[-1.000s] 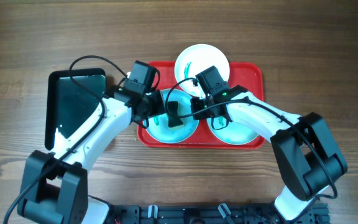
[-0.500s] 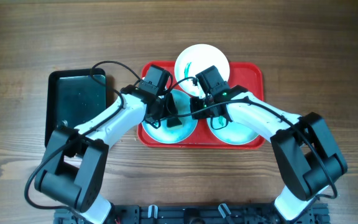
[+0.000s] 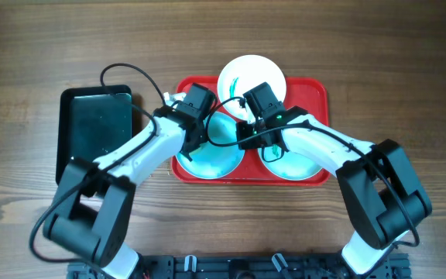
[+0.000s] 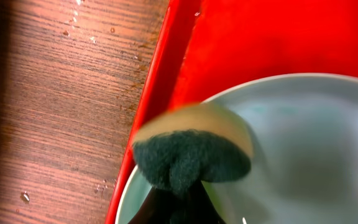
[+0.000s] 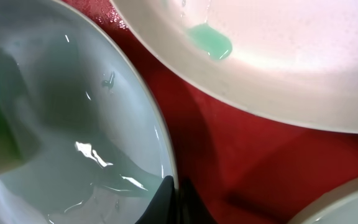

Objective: Clean dirty plates on tray and stack at the side
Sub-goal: 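Scrub the left blue plate with the sponge in the left gripper, then lift the blue plate with the right gripper and move it right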

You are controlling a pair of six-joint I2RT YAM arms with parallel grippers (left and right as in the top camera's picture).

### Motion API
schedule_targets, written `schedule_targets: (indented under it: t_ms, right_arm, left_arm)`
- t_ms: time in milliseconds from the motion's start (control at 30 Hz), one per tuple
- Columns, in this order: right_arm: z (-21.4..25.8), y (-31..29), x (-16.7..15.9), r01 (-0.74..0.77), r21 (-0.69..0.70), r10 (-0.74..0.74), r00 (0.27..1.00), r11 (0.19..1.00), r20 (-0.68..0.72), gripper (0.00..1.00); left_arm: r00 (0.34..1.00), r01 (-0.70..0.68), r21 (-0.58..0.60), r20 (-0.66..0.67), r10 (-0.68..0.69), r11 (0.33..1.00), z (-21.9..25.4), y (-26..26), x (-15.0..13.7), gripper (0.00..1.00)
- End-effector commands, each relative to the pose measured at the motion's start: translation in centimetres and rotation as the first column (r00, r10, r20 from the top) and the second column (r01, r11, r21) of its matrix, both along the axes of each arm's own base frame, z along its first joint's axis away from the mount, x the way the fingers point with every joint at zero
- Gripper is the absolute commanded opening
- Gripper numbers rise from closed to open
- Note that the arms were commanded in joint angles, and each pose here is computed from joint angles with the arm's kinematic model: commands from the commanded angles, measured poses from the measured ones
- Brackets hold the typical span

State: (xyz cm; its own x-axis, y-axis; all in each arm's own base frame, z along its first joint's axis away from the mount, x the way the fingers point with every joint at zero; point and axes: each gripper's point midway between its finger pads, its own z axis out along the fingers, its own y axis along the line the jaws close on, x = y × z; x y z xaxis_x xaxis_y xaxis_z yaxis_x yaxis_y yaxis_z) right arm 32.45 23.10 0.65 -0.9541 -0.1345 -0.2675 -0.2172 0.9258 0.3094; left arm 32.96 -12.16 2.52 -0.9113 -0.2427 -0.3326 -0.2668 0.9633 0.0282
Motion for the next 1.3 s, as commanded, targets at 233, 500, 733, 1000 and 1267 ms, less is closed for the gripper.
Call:
schedule_targets:
  t_ms: [233,500,733,1000,1267]
  right_arm:
    - [-0.3,0.0,0.2,0.011,-0.011,-0.012,1.000,1.000,-0.009,0.04]
    - [-0.3,-0.1,0.1,0.010,-0.014,-0.010,1.000,1.000,-0.014,0.04]
    - [2.3,1.9,0.1,-0.096,0.082,0.095,0.995,0.992,0.022,0.04]
    - [12.1,-1.4,3.6,-0.035,-0.086,0.061,0.945,0.996,0.322,0.04]
    - [16.1,-2.4,2.9,0.017,-0.492,0.280,0.805,0.870,0.523,0.04]
  left_arm:
    - [0.980,0.047,-0.302,-0.169,-0.102,0.952,-1.4,-4.5,-4.1,0.04]
    - [0.999,-0.050,0.159,0.018,0.047,0.986,-0.7,3.9,-1.1,0.04]
    - [0.951,-0.140,0.013,0.281,0.131,0.990,9.2,3.8,1.2,0.04]
    - [0.815,-0.436,-0.181,0.336,0.472,0.882,13.5,15.3,1.6,0.04]
    - [0.688,-0.641,-0.270,0.213,0.693,0.719,11.1,23.8,-0.2,0.04]
